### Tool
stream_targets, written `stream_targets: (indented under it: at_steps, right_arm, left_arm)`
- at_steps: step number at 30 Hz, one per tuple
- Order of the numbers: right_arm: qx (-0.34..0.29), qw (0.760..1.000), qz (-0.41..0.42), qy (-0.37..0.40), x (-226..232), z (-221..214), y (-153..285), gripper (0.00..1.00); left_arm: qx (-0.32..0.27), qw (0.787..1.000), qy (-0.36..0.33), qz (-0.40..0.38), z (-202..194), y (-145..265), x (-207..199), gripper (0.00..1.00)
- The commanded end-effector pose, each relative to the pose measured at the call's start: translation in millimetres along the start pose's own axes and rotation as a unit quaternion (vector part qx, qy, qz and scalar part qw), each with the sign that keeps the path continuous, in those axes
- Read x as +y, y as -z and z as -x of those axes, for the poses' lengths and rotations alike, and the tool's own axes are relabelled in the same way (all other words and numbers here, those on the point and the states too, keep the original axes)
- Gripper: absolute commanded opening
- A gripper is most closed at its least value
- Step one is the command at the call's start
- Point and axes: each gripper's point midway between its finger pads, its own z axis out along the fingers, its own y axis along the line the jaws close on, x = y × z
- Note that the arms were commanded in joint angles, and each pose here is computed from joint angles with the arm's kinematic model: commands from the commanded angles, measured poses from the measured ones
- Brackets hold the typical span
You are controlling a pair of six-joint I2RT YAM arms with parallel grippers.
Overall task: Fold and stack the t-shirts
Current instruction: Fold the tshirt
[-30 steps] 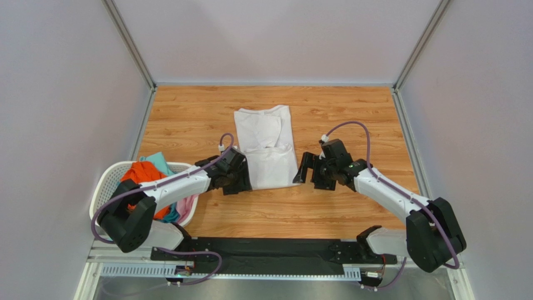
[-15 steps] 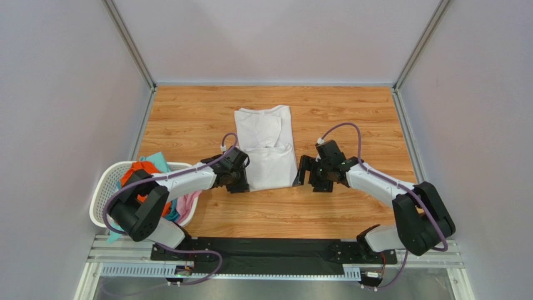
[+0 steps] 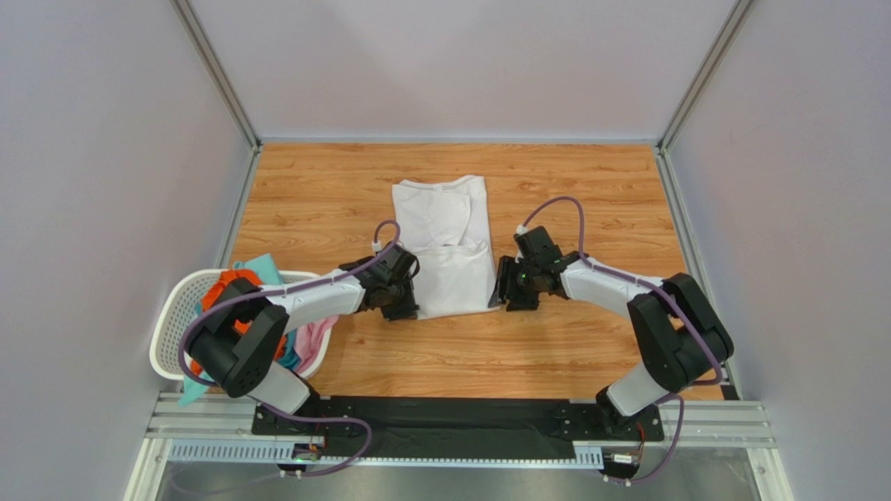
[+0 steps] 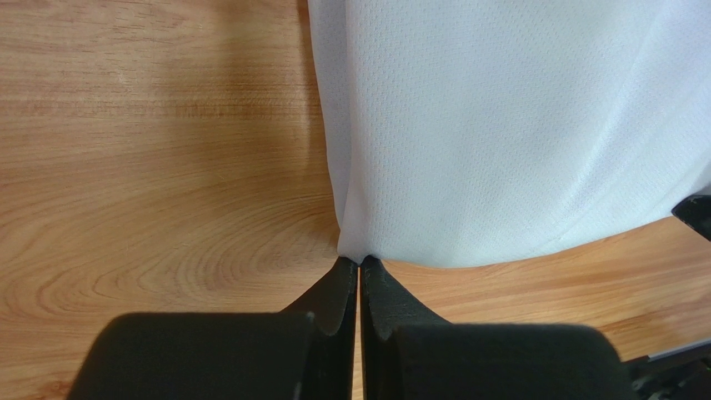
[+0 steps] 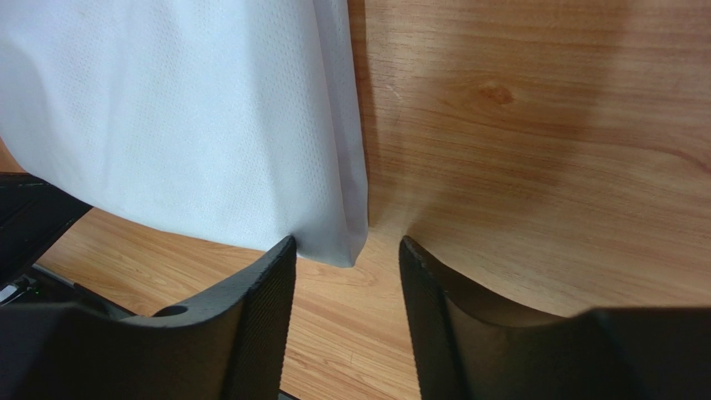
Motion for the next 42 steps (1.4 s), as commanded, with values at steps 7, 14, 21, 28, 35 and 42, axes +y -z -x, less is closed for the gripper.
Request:
stream_targets:
  at_steps: [7, 14, 21, 28, 35, 42]
  right_arm:
    - [0.008, 0.999, 0.025, 0.027, 11.8, 0.3, -9.7, 0.3]
    - [0.017, 0.998, 0.048, 0.042, 21.0, -18.3, 4.0, 0.04]
    - [0.04, 0.995, 0.067, 0.058, 26.9, -68.4, 41.7, 0.0]
    - [0.074, 0.988, 0.112, 0.08, 38.7, -115.8, 97.0, 0.0]
    - [0.081, 0.974, 0.191, 0.094, 67.7, -128.5, 152.0, 0.0]
    - [0.084, 0.956, 0.256, 0.113, 91.4, -132.5, 194.1, 0.0]
  left_arm:
    - [0.011, 1.0, 0.005, -0.007, -6.1, 0.4, 1.0, 0.0]
    - [0.02, 1.0, 0.007, -0.021, -21.6, 9.9, 4.7, 0.0]
    - [0.019, 1.0, -0.011, -0.017, -53.7, 43.6, 17.8, 0.0]
    - [-0.012, 0.996, -0.045, -0.073, -71.0, 102.2, 11.1, 0.0]
    - [-0.043, 0.983, -0.087, -0.154, -69.5, 158.9, -15.5, 0.0]
    - [-0.069, 0.971, -0.111, -0.202, -56.6, 195.3, -39.2, 0.0]
